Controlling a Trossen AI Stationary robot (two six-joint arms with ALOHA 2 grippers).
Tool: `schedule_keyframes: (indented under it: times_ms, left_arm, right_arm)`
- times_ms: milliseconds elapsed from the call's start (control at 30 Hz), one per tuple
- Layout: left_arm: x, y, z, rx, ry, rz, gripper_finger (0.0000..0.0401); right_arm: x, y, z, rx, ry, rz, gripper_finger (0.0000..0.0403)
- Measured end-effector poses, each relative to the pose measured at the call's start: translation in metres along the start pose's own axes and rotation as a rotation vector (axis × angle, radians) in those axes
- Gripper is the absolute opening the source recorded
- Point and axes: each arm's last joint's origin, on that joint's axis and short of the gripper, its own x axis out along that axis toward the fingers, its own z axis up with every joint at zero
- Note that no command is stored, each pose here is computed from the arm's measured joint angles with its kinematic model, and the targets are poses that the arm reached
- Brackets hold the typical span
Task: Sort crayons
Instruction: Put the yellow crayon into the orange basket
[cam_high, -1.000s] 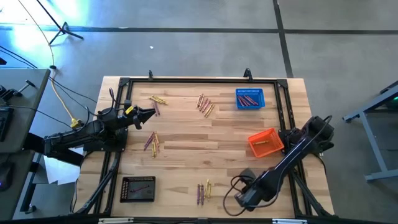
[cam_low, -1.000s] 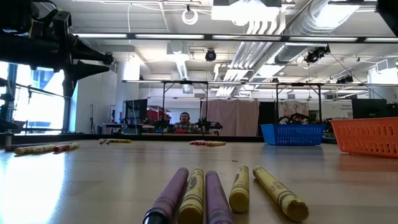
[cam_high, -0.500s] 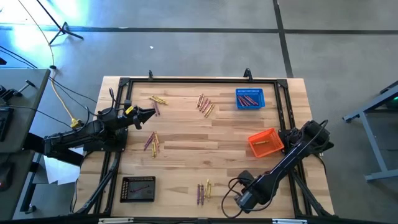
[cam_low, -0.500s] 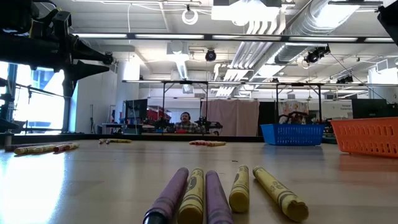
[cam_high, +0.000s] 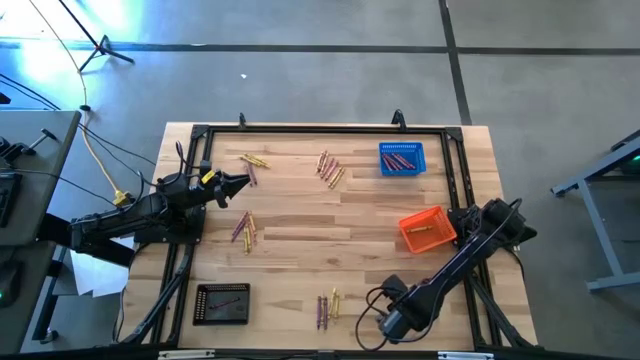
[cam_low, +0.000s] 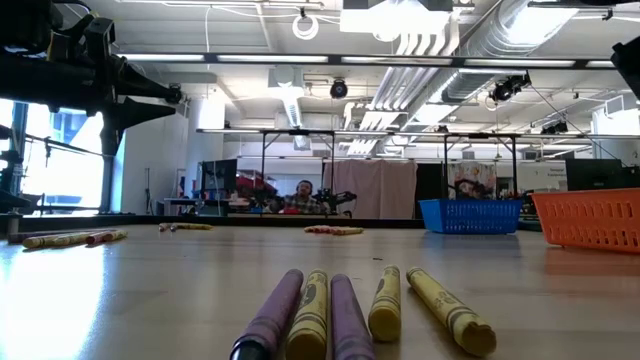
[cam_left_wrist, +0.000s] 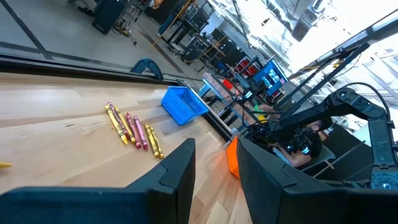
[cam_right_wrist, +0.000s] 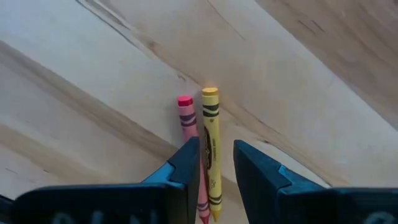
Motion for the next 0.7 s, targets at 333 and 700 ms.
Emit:
schedule_keyframes:
  times_ms: [333,700]
  left_arm:
    - [0.000,0.000,0.000,0.000,0.000,0.000,0.0106]
    - [0.000,0.000,0.000,0.000,0.000,0.000,0.0106]
  right_arm:
    - [0.003,-0.002,0.002,0.001,-0.048,-0.020,0.0083]
    - [0.019,0.002,0.002,-0.016,-0.055,-0.063,0.0082]
